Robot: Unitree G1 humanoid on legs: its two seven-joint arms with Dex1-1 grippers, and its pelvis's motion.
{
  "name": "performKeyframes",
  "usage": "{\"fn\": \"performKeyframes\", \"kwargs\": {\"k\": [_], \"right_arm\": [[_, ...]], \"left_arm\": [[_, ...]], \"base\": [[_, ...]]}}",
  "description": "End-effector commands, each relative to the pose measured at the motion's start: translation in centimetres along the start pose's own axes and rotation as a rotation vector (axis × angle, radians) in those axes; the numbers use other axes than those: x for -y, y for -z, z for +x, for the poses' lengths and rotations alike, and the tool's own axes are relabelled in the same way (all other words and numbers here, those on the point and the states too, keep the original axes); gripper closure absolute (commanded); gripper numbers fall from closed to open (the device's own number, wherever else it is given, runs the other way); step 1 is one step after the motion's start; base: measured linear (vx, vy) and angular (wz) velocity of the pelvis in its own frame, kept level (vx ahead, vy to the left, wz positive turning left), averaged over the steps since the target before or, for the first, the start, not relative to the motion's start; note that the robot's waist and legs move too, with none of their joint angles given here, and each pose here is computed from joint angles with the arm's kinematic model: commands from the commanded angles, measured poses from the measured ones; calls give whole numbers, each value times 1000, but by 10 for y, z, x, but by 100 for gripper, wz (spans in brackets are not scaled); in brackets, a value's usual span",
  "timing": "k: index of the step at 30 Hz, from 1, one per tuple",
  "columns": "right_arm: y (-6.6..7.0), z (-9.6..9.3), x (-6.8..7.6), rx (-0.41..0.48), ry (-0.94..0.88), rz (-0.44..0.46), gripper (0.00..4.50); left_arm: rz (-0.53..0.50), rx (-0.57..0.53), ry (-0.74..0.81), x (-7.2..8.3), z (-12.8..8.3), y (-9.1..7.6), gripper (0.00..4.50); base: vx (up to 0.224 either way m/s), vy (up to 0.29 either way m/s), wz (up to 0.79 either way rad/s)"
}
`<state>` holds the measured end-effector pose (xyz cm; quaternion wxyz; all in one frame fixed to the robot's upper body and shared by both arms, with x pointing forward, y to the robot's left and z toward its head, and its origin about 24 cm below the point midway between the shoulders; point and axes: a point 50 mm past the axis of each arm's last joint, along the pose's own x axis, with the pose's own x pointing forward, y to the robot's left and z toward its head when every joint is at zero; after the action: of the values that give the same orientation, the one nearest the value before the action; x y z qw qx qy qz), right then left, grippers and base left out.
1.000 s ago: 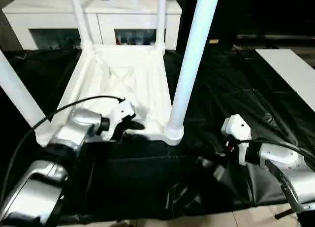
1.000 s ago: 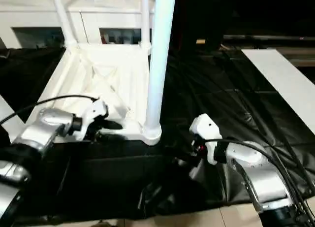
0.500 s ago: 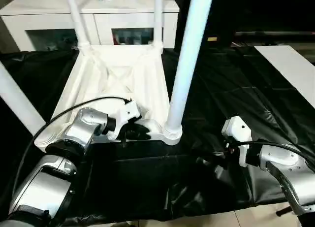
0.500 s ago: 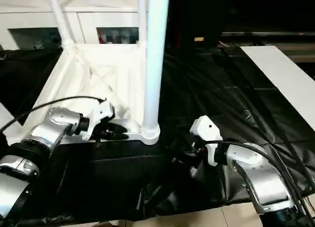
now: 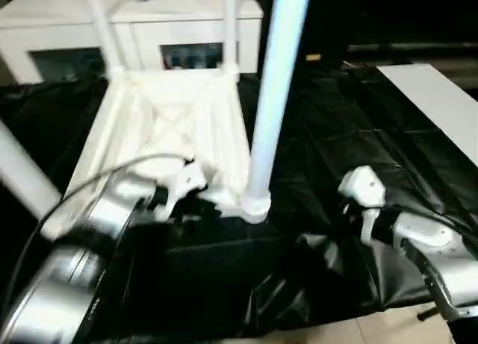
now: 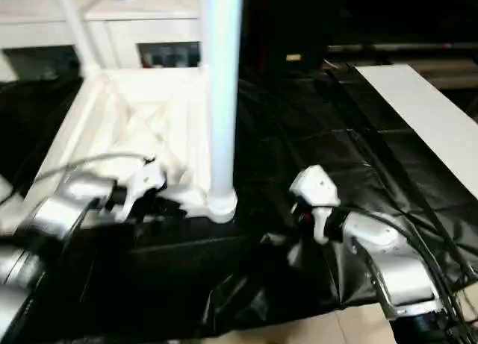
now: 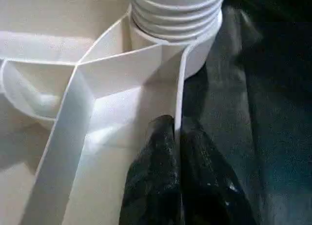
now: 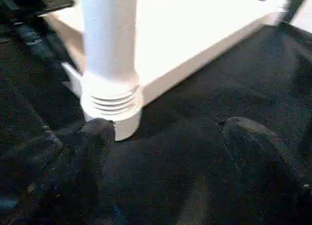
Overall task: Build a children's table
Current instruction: Rotate leg to tighten
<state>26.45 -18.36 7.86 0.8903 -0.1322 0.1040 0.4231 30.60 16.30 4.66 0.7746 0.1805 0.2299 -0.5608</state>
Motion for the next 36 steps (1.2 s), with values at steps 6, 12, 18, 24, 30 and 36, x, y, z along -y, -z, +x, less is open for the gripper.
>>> {"fn": "performKeyframes", "kwargs": {"k": [6,12,18,24,30,36], "right_arm": [[1,1,-3,38,-52,77,8],[1,13,-8,35,-150,100,8],[4,37,0,4,-114,44,8],[2,57,2,-3,-163,49,8],[3,63,-2,-1,-237,61,8],[4,68,1,9,-250,76,24]], "left_arm": [[-157,38,-142,30,-4,4,450],[-140,82,-159,40,2,-8,450],[-63,106,-130,44,10,-24,450],[-44,91,-107,40,17,-27,450],[-36,81,-106,36,18,-28,450],[-30,78,-106,31,18,-30,450]], "base": [[0,0,0],[0,0,0],[0,0,0],[0,0,0],[0,0,0],[0,0,0]]}}
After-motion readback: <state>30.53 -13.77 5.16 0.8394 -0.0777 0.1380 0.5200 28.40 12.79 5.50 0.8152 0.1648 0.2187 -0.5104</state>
